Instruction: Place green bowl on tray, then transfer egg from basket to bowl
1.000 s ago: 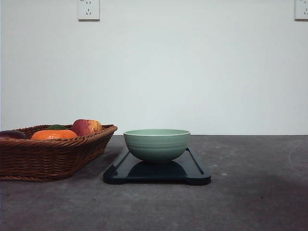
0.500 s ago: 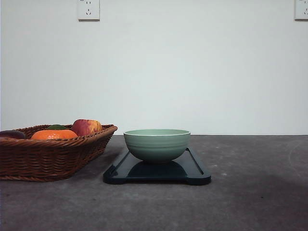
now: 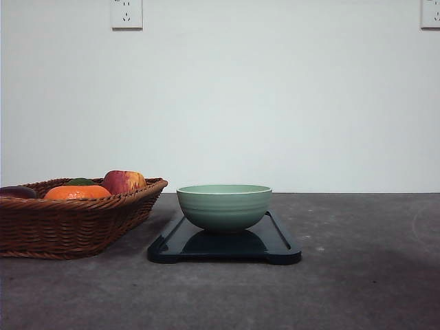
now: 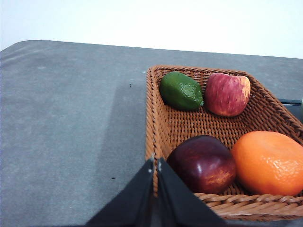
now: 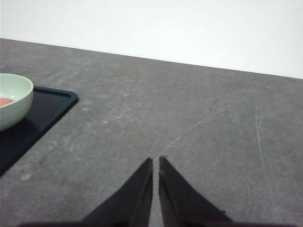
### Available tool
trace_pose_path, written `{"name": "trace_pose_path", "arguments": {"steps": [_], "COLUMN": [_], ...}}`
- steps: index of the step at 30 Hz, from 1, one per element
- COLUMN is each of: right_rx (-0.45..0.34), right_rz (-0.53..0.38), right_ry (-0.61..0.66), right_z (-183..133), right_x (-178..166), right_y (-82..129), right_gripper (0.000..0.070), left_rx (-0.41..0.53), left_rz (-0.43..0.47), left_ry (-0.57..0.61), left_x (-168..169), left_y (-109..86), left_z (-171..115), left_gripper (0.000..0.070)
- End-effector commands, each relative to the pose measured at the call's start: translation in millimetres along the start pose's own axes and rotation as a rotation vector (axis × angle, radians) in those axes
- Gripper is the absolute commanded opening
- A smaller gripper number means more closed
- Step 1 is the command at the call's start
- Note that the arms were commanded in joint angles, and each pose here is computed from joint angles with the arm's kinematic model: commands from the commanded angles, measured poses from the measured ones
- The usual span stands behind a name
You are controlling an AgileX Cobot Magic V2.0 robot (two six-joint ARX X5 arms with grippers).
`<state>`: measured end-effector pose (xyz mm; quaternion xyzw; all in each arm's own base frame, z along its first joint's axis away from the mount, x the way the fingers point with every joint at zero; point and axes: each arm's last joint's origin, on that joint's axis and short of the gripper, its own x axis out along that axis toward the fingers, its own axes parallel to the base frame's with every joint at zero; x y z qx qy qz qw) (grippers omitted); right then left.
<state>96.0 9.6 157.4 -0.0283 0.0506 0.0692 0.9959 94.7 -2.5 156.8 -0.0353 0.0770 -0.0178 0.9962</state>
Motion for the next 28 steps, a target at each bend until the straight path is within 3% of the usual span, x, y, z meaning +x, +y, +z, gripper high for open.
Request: {"name": "trace_pose_path", "arguments": {"steps": [1, 28], "right_rx": [0.010, 0.010], "right_rz": [-0.002, -0.002], "right_ry": [-0.009, -0.009], "right_z": [-0.2, -0.2], "right_x": [0.3, 0.3], "right_y": [-0.1, -0.1], "right_gripper": [0.0015, 0.0015], "left_rx": [-0.002, -0.002], "left_rz": [0.004, 0.004], "left_ry": [0.025, 0.025], "left_x": [1.9, 1.8], "left_y": [0.5, 0.5], "left_z": [-6.7, -6.7], "left_gripper": [0.0000, 0.0000]}}
